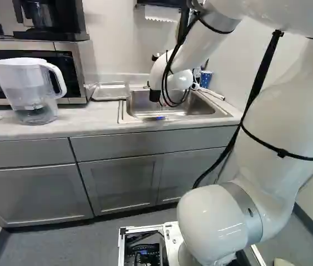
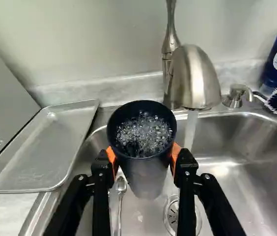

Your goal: Rinse the cup and place it in the tray

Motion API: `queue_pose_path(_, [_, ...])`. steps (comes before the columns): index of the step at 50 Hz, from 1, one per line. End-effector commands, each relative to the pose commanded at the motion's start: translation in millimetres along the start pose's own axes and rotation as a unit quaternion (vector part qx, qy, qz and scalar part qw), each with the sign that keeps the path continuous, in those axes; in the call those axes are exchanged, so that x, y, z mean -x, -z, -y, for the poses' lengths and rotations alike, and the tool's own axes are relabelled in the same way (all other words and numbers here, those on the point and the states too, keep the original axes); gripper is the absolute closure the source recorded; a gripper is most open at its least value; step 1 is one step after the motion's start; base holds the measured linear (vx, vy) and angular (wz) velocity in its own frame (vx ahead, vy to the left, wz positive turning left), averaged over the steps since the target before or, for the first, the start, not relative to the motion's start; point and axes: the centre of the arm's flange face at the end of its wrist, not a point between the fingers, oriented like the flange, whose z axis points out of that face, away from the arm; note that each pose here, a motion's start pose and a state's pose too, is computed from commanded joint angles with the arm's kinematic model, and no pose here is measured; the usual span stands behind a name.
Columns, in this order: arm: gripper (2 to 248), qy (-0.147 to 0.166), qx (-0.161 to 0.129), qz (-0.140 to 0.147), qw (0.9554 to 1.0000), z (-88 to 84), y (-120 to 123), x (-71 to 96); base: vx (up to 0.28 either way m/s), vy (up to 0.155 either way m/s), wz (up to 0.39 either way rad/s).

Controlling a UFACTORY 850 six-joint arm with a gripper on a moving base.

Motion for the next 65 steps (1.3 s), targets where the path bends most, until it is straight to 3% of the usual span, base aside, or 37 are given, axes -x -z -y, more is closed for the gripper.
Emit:
queue_pose_path(10, [128, 0.006, -0.014, 0.001, 0.9999, 15.0, 2.6, 1.6, 0.000, 0.000, 0.000])
queue_pose_path(32, [128, 0.017, -0.048, -0.017, 0.9986, 49.3, 14.3, -13.0, 0.000, 0.000, 0.000])
queue_pose_path(65, [128, 0.023, -0.059, -0.031, 0.9975, 61.0, 31.7, -39.5, 0.000, 0.000, 0.000])
